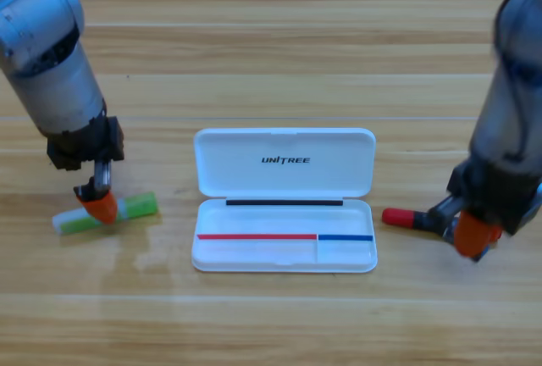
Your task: Clean up eraser and pencils
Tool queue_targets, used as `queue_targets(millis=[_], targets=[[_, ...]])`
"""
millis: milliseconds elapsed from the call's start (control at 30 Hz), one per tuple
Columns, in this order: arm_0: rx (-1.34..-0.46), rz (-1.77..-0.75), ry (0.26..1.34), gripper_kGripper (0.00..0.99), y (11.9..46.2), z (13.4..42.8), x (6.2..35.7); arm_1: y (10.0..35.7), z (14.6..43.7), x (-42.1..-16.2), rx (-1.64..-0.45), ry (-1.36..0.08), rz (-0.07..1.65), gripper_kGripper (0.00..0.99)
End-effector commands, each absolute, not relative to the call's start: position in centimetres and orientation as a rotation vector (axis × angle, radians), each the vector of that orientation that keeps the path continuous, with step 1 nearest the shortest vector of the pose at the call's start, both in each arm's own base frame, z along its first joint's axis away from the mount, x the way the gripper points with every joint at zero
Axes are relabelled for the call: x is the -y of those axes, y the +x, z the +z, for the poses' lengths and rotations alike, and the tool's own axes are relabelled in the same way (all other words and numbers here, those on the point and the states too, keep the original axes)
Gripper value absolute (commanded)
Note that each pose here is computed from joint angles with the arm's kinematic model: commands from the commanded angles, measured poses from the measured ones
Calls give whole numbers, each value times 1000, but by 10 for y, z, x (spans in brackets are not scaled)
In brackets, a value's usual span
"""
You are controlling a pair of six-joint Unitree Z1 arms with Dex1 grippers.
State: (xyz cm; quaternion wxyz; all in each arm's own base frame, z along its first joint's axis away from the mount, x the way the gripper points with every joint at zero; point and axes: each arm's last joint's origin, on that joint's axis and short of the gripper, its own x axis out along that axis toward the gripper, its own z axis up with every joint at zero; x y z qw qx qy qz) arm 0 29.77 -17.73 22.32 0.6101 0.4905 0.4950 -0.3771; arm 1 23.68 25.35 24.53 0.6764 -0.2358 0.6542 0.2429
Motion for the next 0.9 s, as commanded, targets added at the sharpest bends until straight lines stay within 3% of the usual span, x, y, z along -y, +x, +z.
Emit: queue_targets(millis=[33, 133, 267, 700, 833, 900], targets=[[-1222, -875, 1112, 893, 302, 190, 172, 206, 289, -254, -1363, -837, 938, 0], [-1219, -869, 1106, 896, 300, 185, 171, 207, 282, -265, -1361, -941, 1174, 0], [-1222, -870, 1100, 897, 299, 180, 170, 217, 266, -281, -1303, -1074, 1322, 0], [-1253, -882, 1075, 828, 300, 159, 166, 246, 229, -337, -1238, -1191, 1403, 0], [-1253, -883, 1077, 712, 302, 158, 166, 255, 218, -351, -1227, -1229, 1377, 0], [-1251, -890, 1084, 601, 303, 158, 166, 259, 213, -356, -1224, -1235, 1370, 0]])
